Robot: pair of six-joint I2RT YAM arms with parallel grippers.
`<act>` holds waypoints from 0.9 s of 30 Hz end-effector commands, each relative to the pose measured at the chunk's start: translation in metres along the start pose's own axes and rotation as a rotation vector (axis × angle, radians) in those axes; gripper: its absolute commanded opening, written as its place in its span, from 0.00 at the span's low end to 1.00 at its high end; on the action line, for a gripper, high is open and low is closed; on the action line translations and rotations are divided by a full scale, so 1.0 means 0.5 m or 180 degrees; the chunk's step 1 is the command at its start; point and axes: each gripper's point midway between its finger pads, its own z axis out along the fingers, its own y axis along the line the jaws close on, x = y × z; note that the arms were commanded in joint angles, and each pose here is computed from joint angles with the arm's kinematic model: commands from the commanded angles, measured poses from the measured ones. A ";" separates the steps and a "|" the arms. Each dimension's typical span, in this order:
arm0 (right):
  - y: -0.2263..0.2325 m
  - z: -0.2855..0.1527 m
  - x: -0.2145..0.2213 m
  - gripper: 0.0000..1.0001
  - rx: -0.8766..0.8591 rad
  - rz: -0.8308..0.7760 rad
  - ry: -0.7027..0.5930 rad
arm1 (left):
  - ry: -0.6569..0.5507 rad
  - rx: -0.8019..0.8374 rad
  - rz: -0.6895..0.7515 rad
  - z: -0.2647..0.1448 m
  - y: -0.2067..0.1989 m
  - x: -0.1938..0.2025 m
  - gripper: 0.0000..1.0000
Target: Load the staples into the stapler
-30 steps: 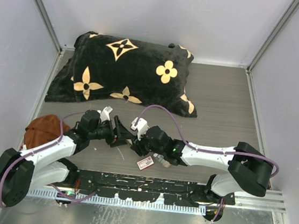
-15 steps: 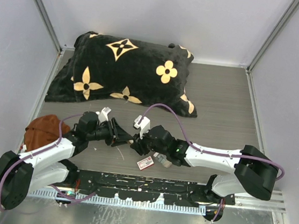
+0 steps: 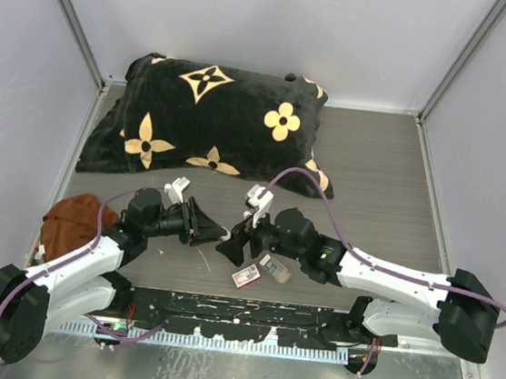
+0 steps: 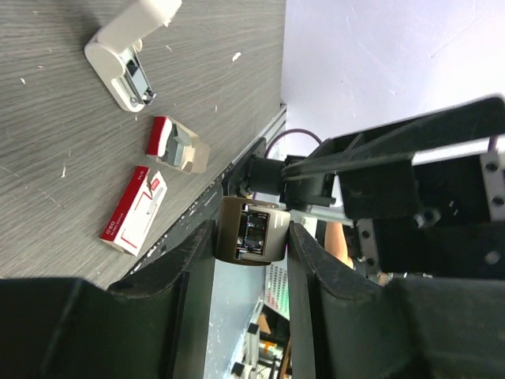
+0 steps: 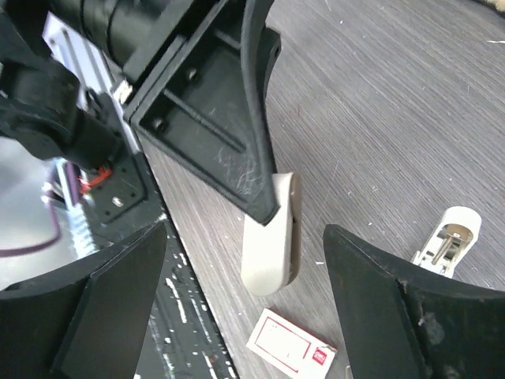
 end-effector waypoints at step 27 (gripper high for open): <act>0.121 -0.076 -0.072 0.00 -0.1483 0.1425 0.0331 | 0.0596 0.0987 0.1079 -0.058 -0.193 0.050 0.11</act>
